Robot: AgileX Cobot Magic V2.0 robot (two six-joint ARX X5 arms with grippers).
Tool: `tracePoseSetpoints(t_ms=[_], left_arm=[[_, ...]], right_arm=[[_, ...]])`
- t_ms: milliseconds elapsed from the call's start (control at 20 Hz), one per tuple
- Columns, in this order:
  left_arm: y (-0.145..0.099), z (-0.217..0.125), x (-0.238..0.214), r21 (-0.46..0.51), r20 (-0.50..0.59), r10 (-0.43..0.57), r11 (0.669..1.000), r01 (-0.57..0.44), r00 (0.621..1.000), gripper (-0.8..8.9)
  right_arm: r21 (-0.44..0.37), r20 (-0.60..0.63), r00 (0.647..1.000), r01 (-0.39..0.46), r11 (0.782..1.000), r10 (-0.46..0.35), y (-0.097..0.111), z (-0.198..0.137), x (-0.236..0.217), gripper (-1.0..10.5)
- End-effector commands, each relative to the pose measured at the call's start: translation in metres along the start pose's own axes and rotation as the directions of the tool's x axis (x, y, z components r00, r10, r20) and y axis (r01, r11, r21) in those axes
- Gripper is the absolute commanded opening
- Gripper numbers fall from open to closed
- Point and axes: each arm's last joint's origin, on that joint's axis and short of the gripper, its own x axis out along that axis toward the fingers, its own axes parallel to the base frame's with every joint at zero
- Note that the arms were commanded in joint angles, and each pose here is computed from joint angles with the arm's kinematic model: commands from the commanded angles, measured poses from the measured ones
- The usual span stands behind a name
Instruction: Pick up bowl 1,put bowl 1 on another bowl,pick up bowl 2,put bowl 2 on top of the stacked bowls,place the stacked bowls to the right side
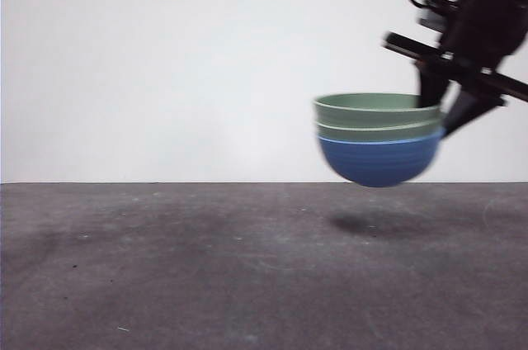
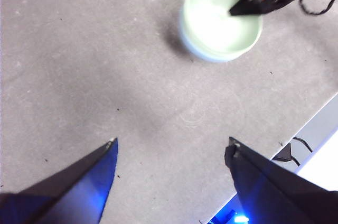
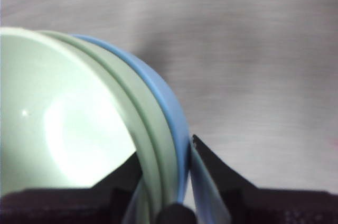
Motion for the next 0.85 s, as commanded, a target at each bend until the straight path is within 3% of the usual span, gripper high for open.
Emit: tracePoseSetpoints(t_ms=[50,300,850], left_arm=[[0.000,0.001,-0.001,0.014,0.010,0.001,1.000,-0.001,1.000,3.47],[0.000,0.001,-0.001,0.013,0.010,0.001,1.000,-0.001,1.000,3.47],[0.000,0.000,-0.001,0.009,0.008,0.001,1.000,-0.001,1.000,3.47]], right_arm=[[0.003,0.017,1.000,0.012,1.000,-0.012,-0.014,0.004,-0.001,-0.1],[0.054,-0.043,0.997,0.061,0.997,-0.059,-0.043,0.005,0.016,-0.1],[0.052,-0.140,0.987,0.083,0.995,-0.074,-0.056,-0.002,0.054,-0.1]])
